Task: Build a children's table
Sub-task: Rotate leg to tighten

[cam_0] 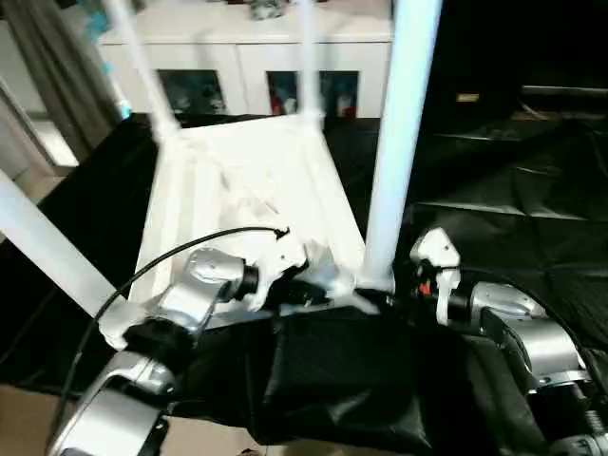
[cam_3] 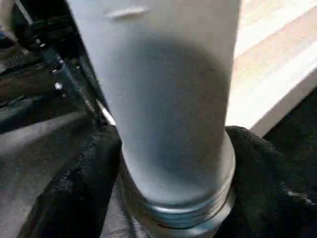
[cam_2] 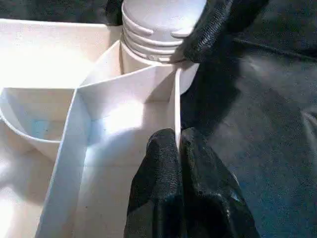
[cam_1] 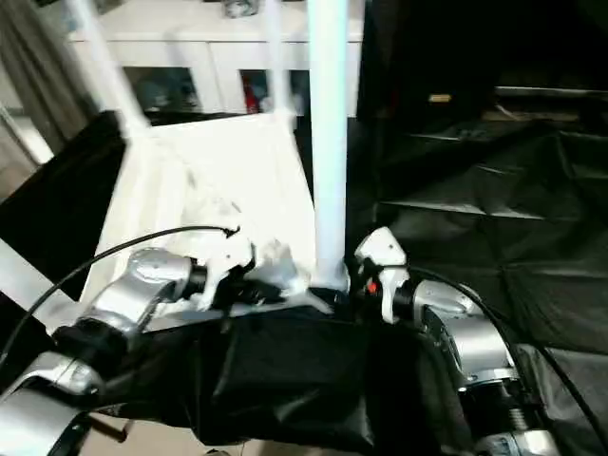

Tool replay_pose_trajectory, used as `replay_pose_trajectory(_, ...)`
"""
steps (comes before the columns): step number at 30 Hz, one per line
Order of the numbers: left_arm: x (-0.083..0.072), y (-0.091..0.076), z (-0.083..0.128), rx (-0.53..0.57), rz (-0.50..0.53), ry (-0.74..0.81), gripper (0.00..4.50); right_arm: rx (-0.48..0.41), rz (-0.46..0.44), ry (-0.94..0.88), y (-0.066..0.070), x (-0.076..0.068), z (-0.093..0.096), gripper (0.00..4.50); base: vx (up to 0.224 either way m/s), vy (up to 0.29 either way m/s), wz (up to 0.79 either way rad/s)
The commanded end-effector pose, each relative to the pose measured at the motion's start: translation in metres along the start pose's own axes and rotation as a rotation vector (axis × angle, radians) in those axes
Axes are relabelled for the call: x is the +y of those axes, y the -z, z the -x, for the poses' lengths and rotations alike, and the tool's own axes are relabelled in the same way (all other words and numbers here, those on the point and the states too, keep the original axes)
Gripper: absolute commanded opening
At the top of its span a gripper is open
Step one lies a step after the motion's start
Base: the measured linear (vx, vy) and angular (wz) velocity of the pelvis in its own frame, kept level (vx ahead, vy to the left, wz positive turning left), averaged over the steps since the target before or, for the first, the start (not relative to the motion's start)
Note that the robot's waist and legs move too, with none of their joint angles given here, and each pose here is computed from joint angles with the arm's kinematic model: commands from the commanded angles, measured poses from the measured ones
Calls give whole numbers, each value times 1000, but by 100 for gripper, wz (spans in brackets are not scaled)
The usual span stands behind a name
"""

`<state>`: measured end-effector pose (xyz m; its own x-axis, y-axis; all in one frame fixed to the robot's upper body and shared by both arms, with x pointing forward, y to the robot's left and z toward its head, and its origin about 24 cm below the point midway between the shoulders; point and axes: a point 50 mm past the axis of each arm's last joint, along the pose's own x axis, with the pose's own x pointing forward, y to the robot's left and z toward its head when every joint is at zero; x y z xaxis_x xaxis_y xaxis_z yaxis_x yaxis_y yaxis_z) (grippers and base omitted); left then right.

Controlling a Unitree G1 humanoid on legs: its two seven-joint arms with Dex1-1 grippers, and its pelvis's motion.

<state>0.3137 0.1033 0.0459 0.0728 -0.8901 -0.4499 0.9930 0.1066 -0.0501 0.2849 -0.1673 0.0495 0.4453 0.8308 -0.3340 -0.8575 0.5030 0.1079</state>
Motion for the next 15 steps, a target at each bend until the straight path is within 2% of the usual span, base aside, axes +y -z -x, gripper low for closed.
replay_pose_trajectory(1, -3, -15, -2, -45, -56, 55, 0, 13, -16, -76, 3, 9, -6, 306, 0, 0, 0)
replay_pose_trajectory(2, -4, -15, -1, -43, -56, 56, 0, 12, -17, -80, 3, 9, -6, 289, 0, 0, 0)
replay_pose_trajectory(9, -3, -13, 1, -40, -50, 54, 0, 1, -38, -110, 4, 15, -9, 277, 0, 0, 0)
replay_pose_trajectory(12, 0, -14, -2, -41, -51, 9, 0, 0, -56, -61, 8, 15, -13, 277, 0, 0, 0)
replay_pose_trajectory(15, 16, -17, -13, -19, -33, -193, 0, 4, -134, 193, 22, 3, -26, 277, 0, 0, 0)
